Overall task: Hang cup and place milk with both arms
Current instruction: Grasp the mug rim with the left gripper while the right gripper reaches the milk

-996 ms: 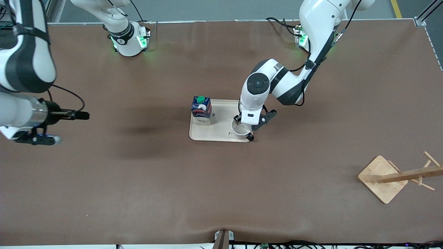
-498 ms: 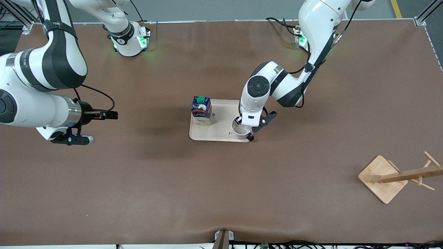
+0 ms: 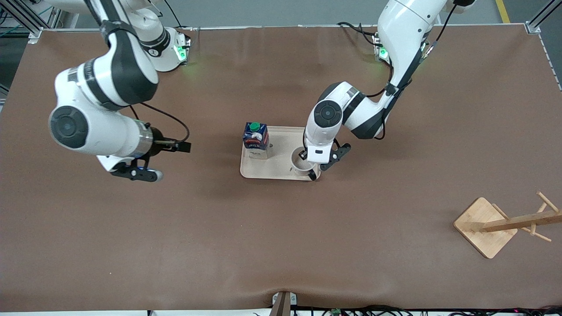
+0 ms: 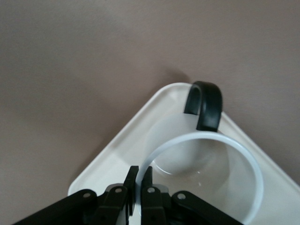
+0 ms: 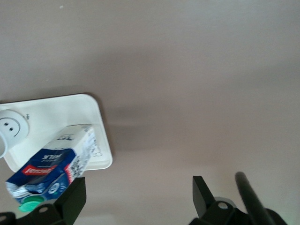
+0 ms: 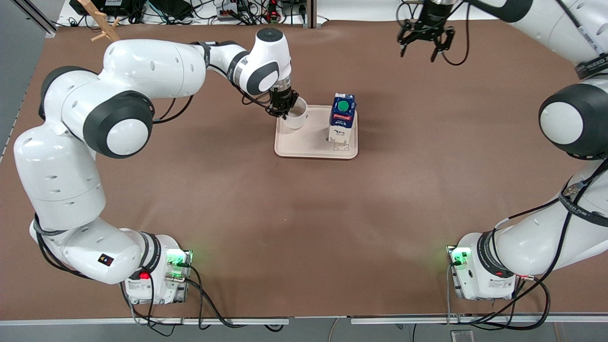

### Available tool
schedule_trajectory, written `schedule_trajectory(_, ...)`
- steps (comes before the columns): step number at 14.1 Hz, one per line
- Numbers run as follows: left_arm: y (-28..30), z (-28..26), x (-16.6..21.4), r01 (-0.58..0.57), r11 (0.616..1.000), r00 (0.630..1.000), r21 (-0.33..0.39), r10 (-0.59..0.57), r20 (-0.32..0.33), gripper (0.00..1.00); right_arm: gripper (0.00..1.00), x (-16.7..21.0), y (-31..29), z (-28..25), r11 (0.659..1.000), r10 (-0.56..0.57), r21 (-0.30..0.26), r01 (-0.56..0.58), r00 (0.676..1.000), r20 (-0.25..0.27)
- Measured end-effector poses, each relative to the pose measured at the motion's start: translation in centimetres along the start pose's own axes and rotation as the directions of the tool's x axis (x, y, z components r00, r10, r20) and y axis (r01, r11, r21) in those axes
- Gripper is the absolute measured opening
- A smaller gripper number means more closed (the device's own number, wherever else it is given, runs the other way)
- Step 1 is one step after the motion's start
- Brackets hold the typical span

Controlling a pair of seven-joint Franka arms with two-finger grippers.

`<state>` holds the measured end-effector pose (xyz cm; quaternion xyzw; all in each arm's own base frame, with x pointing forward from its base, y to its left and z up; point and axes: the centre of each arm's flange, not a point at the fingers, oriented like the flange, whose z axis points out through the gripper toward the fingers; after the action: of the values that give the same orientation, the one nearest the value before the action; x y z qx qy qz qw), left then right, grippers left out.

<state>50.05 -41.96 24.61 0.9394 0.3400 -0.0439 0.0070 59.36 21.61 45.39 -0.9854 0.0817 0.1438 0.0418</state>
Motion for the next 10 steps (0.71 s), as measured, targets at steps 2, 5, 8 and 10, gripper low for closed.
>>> schedule_trajectory(2,0.1,-0.1,0.1,-0.003,1.0,1.0,-0.001,0.003,-0.004,0.07,1.0,-1.2,-2.1,1.0,1.0,-0.019,-0.014,0.019,1.0,0.008)
schedule_trajectory(5,0.2,-0.8,0.2,-0.003,1.0,1.0,0.0,0.003,-0.008,0.07,1.0,-1.8,-3.9,3.6,1.0,-0.015,0.025,0.015,1.0,0.02)
schedule_trajectory(8,-0.1,-4.5,0.9,-0.029,0.999,0.999,0.017,0.03,-0.026,0.07,1.0,-3.0,-6.7,6.4,0.996,0.022,0.09,-0.023,1.0,0.019)
schedule_trajectory(10,-0.9,-8.2,2.2,-0.053,0.998,0.998,0.018,0.053,-0.042,0.07,1.0,-4.2,-8.5,7.2,0.994,0.071,0.084,-0.072,0.997,0.022)
